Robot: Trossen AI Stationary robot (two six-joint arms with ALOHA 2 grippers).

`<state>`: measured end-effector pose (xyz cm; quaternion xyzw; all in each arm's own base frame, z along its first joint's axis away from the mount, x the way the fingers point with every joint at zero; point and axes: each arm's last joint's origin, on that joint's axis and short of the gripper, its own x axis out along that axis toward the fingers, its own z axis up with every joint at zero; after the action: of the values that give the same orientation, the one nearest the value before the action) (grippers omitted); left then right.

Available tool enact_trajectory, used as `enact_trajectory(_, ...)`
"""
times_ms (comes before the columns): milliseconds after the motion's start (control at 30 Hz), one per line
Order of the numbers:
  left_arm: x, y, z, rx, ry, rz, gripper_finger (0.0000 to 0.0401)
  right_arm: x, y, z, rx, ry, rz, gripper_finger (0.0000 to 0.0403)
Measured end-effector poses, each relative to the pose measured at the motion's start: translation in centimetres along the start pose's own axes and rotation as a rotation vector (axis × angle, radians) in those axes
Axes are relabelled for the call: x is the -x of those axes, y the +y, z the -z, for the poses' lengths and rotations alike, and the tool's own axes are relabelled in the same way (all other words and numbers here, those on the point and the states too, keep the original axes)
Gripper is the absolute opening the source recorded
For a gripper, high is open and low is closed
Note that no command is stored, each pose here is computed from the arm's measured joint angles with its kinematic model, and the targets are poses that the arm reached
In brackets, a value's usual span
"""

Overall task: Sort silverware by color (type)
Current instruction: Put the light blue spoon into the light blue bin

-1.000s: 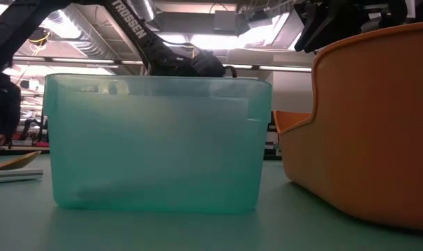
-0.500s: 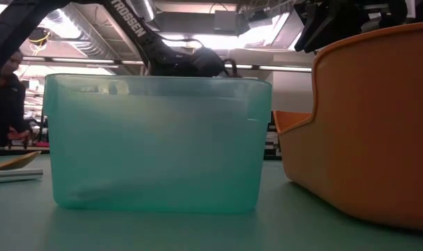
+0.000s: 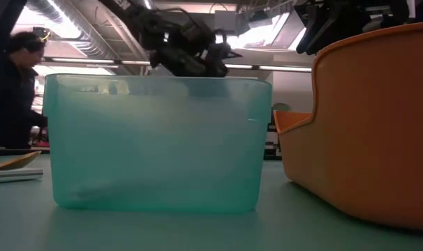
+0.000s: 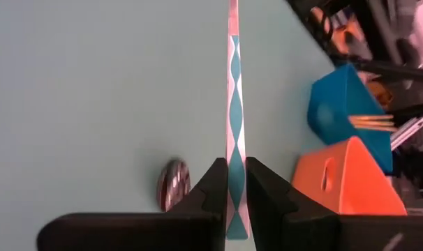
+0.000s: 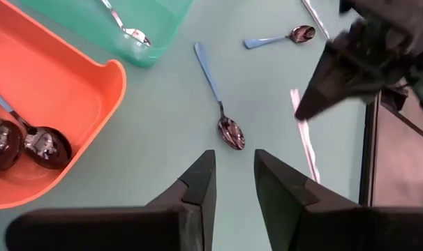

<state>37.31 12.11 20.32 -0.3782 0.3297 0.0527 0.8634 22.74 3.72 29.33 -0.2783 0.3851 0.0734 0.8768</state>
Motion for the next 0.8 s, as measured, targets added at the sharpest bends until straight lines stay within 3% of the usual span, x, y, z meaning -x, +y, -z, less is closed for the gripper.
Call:
enact_trajectory(267,3.8,-4.2,2.6,-0.013,0.104,-0.135,0.0027,0.0,0.0,0.0,0.0,0.0,-0.001,0.0088)
enact_trajectory(500,7.0,-9.1,5.5,-0.048,0.081,-0.208,0.0027,0.0,0.0,0.0,0.001,0.0,-0.002,0.0088)
enact_trajectory(800,7.0,-14.9,11.3,0.008,0.108,-0.199,0.0027,0.0,0.0,0.0,0.001,0.002,-0.001,0.0088)
